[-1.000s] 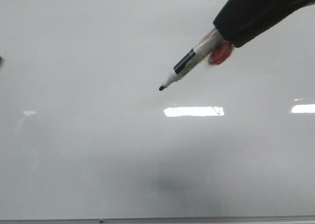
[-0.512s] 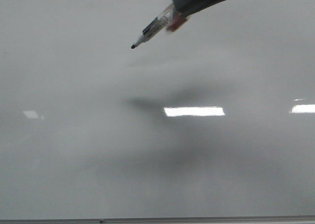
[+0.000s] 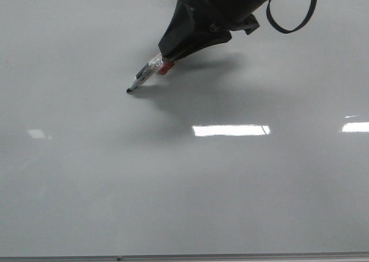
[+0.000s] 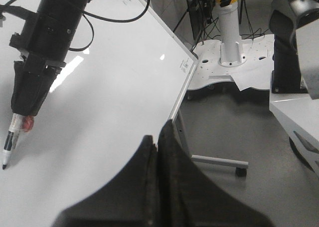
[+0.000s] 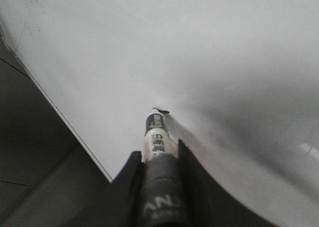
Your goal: Write number 7 on whiteboard
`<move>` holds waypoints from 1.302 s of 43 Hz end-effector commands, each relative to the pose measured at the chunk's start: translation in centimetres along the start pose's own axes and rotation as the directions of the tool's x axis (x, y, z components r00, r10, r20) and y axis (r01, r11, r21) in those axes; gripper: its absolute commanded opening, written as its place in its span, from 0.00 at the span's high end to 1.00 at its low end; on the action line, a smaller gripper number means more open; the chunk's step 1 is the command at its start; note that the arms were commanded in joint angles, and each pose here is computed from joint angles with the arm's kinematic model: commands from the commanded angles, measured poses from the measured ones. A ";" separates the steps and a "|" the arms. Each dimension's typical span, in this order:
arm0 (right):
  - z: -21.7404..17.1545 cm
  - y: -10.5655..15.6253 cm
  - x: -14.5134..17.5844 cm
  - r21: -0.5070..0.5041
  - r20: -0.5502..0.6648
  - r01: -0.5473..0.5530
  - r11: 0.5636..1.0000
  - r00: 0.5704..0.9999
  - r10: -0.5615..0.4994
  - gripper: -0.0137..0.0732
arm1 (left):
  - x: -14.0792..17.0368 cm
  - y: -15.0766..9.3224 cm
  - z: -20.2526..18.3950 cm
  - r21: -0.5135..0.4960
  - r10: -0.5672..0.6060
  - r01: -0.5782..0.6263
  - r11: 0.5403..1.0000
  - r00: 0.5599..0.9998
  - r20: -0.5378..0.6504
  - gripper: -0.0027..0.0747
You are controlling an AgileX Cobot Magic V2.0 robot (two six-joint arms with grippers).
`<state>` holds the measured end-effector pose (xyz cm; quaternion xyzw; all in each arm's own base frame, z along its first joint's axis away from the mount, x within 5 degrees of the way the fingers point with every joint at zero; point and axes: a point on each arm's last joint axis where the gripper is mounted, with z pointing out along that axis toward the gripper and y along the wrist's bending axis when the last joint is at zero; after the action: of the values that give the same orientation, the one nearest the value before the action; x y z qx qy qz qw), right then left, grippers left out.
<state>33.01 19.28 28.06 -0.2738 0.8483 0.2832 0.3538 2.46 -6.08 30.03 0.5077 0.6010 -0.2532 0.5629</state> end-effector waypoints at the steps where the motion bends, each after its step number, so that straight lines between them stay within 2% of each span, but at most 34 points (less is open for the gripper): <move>1: -2.0 -0.2 -2.4 0.077 0.143 0.017 0.997 0.989 -0.028 0.92 | -1.4 0.5 -0.3 -0.036 -0.025 0.028 0.999 0.996 0.088 0.99; 12: -5.2 -2.8 -0.6 0.195 0.180 -0.038 0.980 0.984 0.002 0.92 | -1.4 0.5 -0.3 -0.036 -0.025 0.028 0.999 0.996 0.088 0.99; 19: -6.4 -3.8 0.8 0.229 0.166 -0.047 0.972 0.986 0.008 0.92 | -1.4 0.5 -0.3 -0.036 -0.023 0.027 0.999 0.996 0.087 0.99; 24: -5.1 -3.3 2.1 0.202 0.109 -0.033 0.979 0.994 0.011 0.92 | -1.4 0.5 -0.3 -0.036 -0.023 0.027 0.999 0.996 0.087 0.99; 31: -0.8 -2.4 5.5 0.177 -0.022 -0.015 0.984 1.000 0.019 0.92 | -1.4 0.5 -0.3 -0.036 -0.023 0.027 0.999 0.996 0.087 0.99; 36: 0.8 -1.9 6.5 0.155 -0.068 -0.012 0.988 0.997 0.023 0.92 | -1.4 0.5 -0.3 -0.036 -0.023 0.027 0.999 0.996 0.087 0.99; 39: 0.3 -0.8 6.2 0.107 -0.073 0.037 0.994 0.997 -0.029 0.92 | -1.4 0.5 -0.3 -0.036 -0.025 0.029 0.999 0.996 0.088 0.99; 43: -1.8 2.1 5.5 -0.022 -0.068 0.196 0.980 0.978 -0.197 0.92 | -1.4 0.5 -0.3 -0.030 -0.036 0.039 0.999 0.995 0.091 0.99; 46: -3.7 4.3 5.1 -0.131 -0.046 0.314 0.940 0.946 -0.322 0.92 | -1.5 0.4 -0.2 -0.017 -0.068 0.070 0.997 0.992 0.102 0.99; 52: -7.5 7.2 4.9 -0.263 0.016 0.437 0.860 0.893 -0.449 0.92 | -1.3 0.5 1.1 0.004 -0.135 0.135 0.991 0.990 0.041 0.99; 55: -9.0 8.2 4.9 -0.299 0.047 0.488 0.820 0.866 -0.498 0.92 | -1.3 0.8 2.4 0.014 -0.148 0.149 0.989 0.989 -0.019 0.95; 56: -9.4 8.6 4.9 -0.309 0.057 0.500 0.809 0.858 -0.510 0.92 | -1.4 0.9 3.1 0.019 -0.153 0.154 0.988 0.987 -0.047 0.90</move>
<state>21.90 17.81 29.41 -0.5179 0.7367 0.2898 0.3242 3.33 -7.63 29.48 0.4972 0.6398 -0.2763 0.5168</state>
